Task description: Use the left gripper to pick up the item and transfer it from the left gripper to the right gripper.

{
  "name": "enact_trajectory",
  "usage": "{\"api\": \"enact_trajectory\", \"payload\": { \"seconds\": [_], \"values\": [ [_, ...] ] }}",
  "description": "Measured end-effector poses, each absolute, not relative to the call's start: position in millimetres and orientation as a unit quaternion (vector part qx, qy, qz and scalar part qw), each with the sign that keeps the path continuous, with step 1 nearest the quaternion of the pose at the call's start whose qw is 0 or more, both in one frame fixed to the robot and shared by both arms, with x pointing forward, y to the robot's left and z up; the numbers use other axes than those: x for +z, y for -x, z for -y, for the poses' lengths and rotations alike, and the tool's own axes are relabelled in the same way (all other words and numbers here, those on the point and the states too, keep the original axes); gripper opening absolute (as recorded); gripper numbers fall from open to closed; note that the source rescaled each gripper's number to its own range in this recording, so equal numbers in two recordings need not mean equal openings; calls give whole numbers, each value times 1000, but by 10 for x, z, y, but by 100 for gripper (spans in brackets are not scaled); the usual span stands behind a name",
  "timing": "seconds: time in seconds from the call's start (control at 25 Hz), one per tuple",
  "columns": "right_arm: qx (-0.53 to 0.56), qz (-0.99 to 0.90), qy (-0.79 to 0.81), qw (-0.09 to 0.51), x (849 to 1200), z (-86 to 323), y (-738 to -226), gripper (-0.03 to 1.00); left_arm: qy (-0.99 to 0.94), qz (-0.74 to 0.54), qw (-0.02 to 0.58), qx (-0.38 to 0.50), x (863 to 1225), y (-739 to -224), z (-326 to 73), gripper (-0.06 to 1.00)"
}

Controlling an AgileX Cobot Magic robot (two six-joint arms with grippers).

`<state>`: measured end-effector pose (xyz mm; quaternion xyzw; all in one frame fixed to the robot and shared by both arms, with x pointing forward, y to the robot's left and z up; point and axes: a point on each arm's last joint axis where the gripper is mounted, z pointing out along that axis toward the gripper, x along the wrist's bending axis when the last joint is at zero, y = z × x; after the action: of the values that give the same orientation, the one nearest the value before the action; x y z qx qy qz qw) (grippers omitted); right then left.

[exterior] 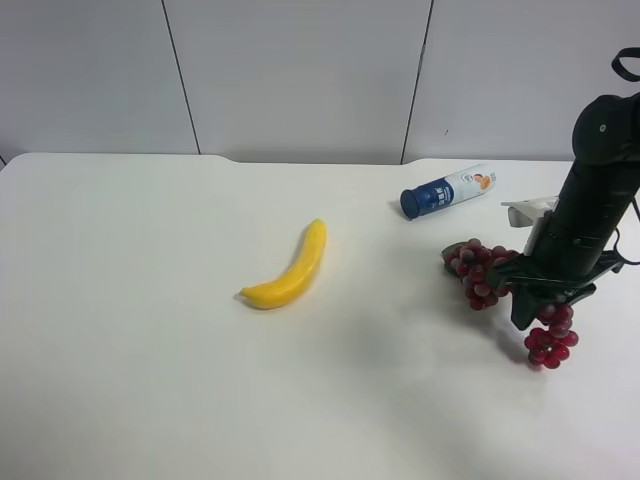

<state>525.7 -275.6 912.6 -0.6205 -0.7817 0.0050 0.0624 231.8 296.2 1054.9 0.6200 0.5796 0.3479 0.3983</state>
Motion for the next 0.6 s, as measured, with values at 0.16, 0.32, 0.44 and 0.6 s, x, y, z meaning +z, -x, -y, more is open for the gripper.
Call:
{"api": "enact_trajectory", "payload": {
  "seconds": [0.16,0.32,0.44,0.6],
  "values": [
    [6,773,631,62,9126,2756,-5257,87,-620,-580,398,348,10549,-2318,-2962,100],
    [6,770,635,62,9126,2756,-5257,98,-620,-580,398,348,10549,-2318,-2962,100],
    [9,770,635,63,9129,2759,-5253,100,-620,-580,398,348,10549,-2318,-2962,100],
    [8,772,633,60,9226,2763,-5236,100,-620,-580,398,348,10549,-2318,-2962,100]
  ]
}}
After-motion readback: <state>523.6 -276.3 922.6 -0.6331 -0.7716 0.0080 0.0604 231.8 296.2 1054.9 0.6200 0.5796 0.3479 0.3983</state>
